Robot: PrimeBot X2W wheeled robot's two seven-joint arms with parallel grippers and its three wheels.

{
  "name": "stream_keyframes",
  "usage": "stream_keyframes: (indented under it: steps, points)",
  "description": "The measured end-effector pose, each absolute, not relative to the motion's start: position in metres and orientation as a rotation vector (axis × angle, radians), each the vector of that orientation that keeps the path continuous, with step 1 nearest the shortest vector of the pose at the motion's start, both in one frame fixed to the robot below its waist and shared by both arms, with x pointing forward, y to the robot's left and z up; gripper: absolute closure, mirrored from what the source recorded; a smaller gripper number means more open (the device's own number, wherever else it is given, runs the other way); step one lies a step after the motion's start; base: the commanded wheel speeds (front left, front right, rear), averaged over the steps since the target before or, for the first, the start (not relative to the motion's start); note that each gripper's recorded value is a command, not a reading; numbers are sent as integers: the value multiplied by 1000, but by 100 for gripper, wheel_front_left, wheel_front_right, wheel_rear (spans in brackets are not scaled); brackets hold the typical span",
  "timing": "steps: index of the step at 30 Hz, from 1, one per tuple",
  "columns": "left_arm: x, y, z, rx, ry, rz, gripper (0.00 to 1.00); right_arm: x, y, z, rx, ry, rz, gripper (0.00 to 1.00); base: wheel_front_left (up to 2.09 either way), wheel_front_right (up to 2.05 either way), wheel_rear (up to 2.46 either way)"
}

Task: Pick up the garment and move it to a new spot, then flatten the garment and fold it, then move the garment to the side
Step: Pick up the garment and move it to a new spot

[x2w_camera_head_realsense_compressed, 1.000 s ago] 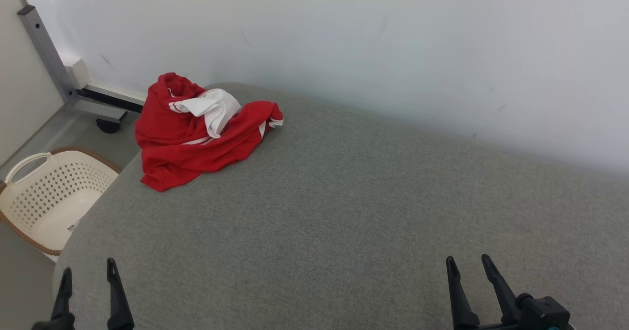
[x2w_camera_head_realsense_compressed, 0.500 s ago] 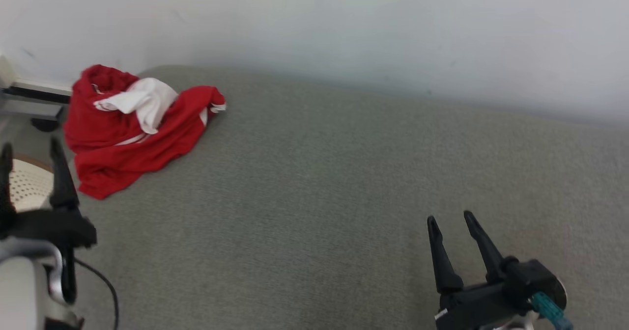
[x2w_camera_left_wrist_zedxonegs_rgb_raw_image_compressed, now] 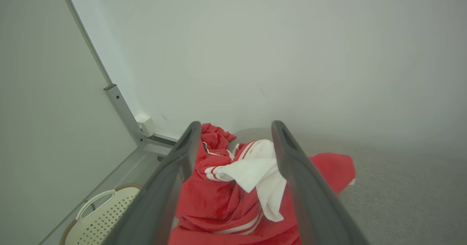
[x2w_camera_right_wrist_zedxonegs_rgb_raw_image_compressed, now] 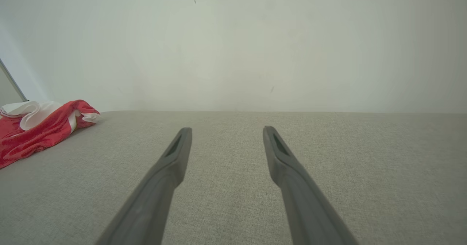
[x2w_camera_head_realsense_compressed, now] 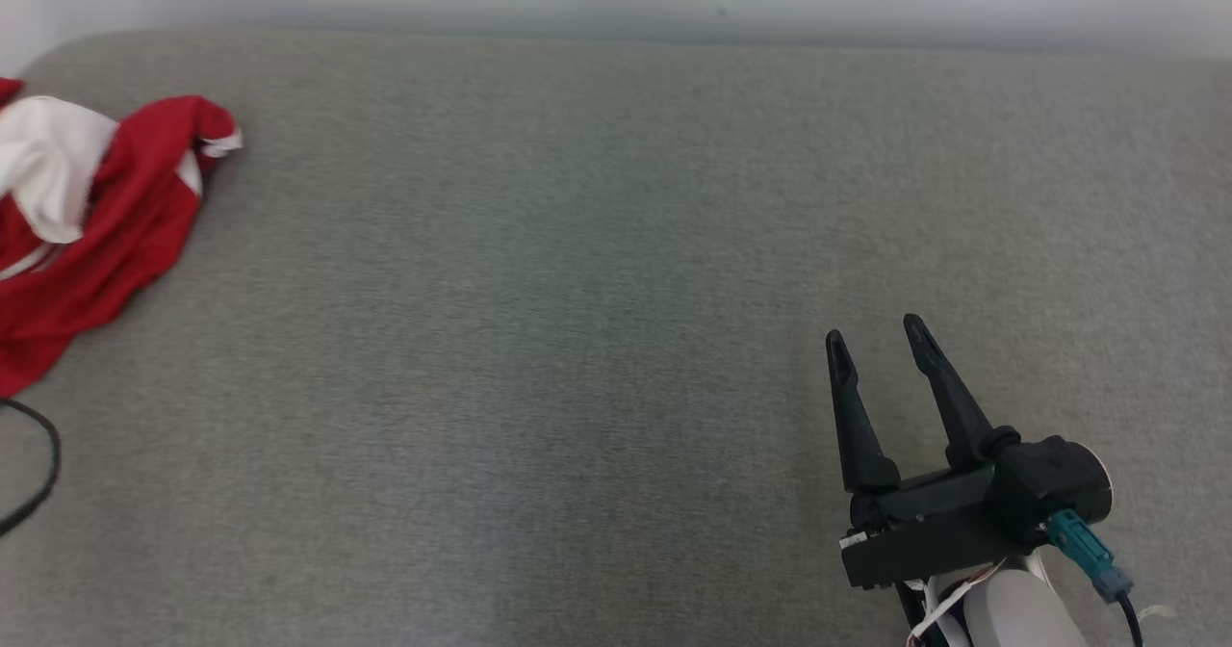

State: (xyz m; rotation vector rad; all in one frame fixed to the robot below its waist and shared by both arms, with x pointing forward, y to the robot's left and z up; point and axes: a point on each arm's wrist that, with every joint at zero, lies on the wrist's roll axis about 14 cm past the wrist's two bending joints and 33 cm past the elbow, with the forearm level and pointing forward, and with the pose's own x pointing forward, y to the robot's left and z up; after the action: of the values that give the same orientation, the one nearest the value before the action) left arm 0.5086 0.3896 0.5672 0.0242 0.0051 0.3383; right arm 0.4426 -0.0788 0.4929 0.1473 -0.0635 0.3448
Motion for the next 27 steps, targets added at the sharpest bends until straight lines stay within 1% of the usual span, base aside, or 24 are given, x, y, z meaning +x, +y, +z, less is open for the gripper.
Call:
stream_keyframes:
  steps: [5, 10, 12, 13, 23, 27]
  points:
    - [537, 384, 534, 19, 123, 323, 0, 448, -102, 479, 125, -35, 281, 0, 0, 0, 0]
    - [552, 379, 493, 11, 271, 314, 0, 451, -119, 466, 105, -5, 237, 0, 0, 0, 0]
    - [557, 381, 484, 15, 302, 320, 0, 453, -125, 463, 96, 1, 223, 0, 0, 0, 0]
    - [559, 385, 469, 21, 367, 332, 0, 452, -129, 456, 92, 18, 212, 0, 0, 0, 0]
    - [557, 380, 394, 9, 658, 377, 0, 456, -147, 436, 62, 62, 166, 0, 0, 0, 0]
    - [556, 381, 387, 17, 680, 400, 0, 455, -151, 435, 56, 67, 156, 0, 0, 0, 0]
